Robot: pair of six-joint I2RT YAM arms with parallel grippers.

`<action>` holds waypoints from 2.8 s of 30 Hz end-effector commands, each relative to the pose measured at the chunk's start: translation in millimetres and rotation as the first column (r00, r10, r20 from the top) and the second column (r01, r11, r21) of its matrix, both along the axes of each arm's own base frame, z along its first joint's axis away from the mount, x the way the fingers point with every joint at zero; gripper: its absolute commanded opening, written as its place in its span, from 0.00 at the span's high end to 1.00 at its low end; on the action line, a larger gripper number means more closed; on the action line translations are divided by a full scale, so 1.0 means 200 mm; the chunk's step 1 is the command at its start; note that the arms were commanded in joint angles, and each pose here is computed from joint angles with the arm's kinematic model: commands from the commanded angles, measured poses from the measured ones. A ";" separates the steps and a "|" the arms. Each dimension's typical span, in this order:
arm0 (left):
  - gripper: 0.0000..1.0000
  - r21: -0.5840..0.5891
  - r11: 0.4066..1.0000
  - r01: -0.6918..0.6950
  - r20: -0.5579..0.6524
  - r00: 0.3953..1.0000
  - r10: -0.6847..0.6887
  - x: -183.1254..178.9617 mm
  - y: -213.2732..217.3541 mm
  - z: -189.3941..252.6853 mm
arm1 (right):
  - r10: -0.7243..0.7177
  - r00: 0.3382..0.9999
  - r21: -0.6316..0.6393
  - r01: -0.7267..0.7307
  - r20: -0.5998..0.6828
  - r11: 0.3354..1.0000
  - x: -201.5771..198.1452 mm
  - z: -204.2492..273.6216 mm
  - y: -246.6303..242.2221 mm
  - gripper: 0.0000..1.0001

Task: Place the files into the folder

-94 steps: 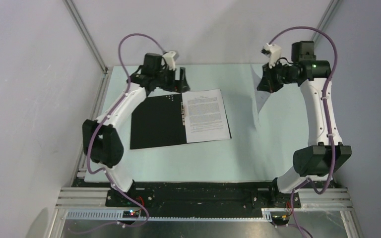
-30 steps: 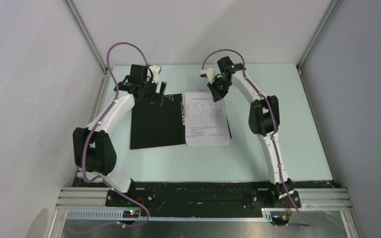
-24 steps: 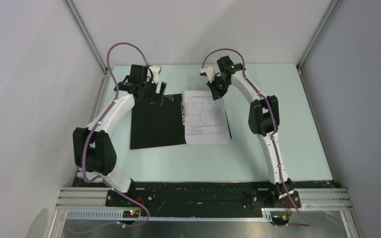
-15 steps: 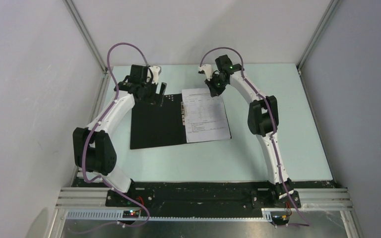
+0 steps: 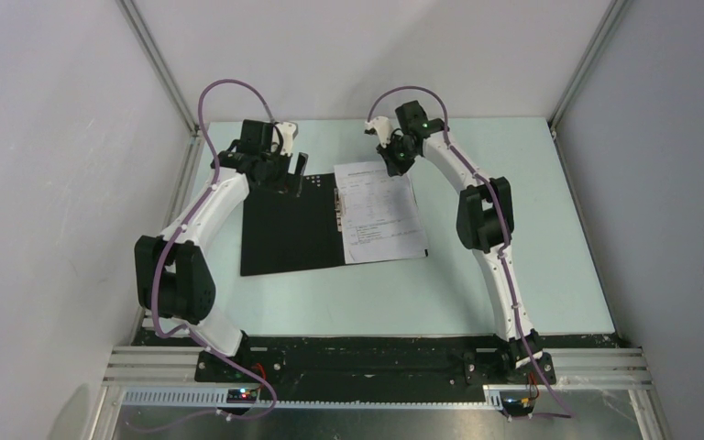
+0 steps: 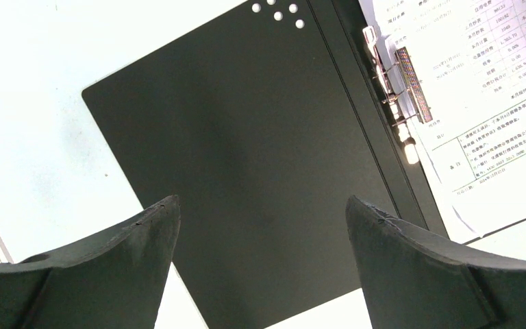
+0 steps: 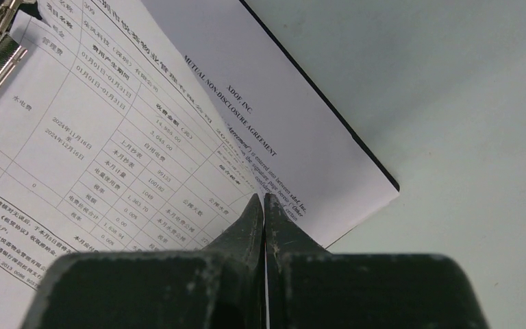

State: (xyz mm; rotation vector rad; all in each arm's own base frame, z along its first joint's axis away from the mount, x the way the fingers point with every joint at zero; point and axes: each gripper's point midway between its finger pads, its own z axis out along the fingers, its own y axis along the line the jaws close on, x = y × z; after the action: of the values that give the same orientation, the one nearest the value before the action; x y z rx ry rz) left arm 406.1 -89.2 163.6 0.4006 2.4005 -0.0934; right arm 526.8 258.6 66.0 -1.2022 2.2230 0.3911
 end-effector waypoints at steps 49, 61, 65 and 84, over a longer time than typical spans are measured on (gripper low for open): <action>0.05 -0.039 0.999 0.022 0.033 0.999 -0.020 0.01 -0.05 0.07 | -0.147 0.989 -0.005 0.147 -0.015 0.989 0.02 -0.01 0.01 0.60; 0.05 -0.031 0.999 0.034 0.041 0.999 -0.032 -0.01 -0.06 0.08 | -0.130 0.991 0.008 0.130 -0.003 0.991 0.04 -0.01 0.05 0.99; 0.05 -0.025 0.999 0.042 0.045 0.998 -0.041 -0.01 -0.07 0.09 | -0.147 0.989 0.013 0.146 0.020 0.989 0.08 0.00 0.04 1.00; 0.04 0.000 0.998 0.066 0.043 0.997 -0.066 -0.01 -0.11 0.07 | -0.186 0.982 0.051 0.184 0.044 0.982 0.15 0.01 0.05 1.00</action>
State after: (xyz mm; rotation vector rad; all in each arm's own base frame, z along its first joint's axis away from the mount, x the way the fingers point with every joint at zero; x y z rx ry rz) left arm 401.1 -109.0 163.6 0.4593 2.3921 -0.1309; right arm 539.5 263.9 56.8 -1.0070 2.2996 0.3418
